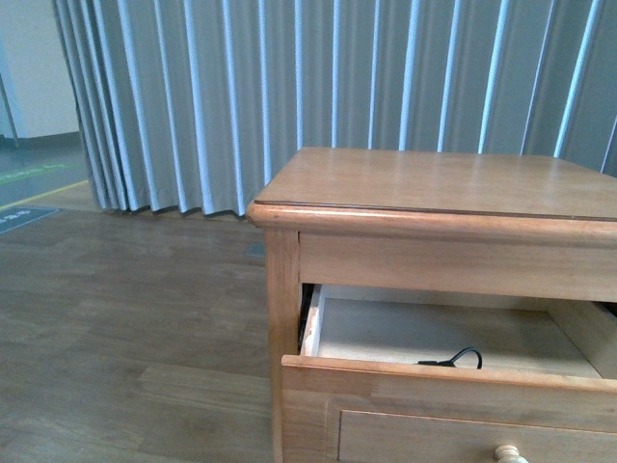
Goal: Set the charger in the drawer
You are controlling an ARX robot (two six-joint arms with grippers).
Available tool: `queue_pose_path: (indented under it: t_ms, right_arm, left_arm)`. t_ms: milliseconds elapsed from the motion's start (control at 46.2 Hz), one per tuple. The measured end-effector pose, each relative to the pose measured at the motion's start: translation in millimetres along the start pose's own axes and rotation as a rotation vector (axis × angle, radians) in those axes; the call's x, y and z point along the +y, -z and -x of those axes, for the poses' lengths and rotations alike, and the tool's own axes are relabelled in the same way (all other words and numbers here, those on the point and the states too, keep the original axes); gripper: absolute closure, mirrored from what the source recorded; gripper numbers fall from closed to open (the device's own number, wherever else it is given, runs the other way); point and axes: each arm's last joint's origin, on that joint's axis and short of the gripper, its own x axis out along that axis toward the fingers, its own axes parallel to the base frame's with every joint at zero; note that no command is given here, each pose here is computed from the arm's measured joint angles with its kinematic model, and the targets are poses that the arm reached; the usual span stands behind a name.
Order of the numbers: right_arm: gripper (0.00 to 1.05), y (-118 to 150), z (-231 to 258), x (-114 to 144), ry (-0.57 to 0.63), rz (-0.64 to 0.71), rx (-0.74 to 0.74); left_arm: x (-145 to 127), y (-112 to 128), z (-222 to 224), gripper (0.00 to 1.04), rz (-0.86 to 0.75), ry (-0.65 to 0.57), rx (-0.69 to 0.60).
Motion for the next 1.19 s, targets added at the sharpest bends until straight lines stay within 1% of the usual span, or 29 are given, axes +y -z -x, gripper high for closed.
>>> queue_pose_path:
  t_ms: [130,822,844,952,974,1017,1060,1169,1190]
  right_arm:
    - [0.08,0.0,0.0,0.0,0.000,0.000,0.000]
    - [0.08,0.0,0.0,0.0,0.000,0.000,0.000]
    - [0.08,0.0,0.0,0.0,0.000,0.000,0.000]
    - [0.08,0.0,0.0,0.0,0.000,0.000,0.000]
    - [0.08,0.0,0.0,0.0,-0.001,0.000,0.000]
    - [0.08,1.2,-1.2,0.8,-0.067,0.069,-0.038]
    - [0.08,0.9,-3.4,1.3,-0.088,0.138,-0.055]
    - [0.08,8.5,-15.7,6.2,-0.095,0.241,0.020]
    - [0.08,10.1,-18.0,7.4,-0.100,0.253,0.033]
  left_arm:
    - [0.2,8.8,0.3,1.01,-0.002,0.008,-0.001]
    - [0.4,8.5,0.6,1.01,-0.002,0.007,-0.005]
    - [0.4,8.5,0.6,0.99,-0.001,0.007,-0.005]
    - [0.4,8.5,0.6,0.72,-0.002,0.007,-0.005]
    - [0.4,8.5,0.6,0.65,-0.002,0.007,-0.005]
    - [0.4,8.5,0.6,0.55,-0.002,0.007,-0.005]
    - [0.4,8.5,0.6,0.46,-0.002,0.007,-0.005]
    - [0.4,8.5,0.6,0.19,-0.002,0.007,-0.005]
    - [0.4,8.5,0.6,0.15,-0.002,0.007,-0.005]
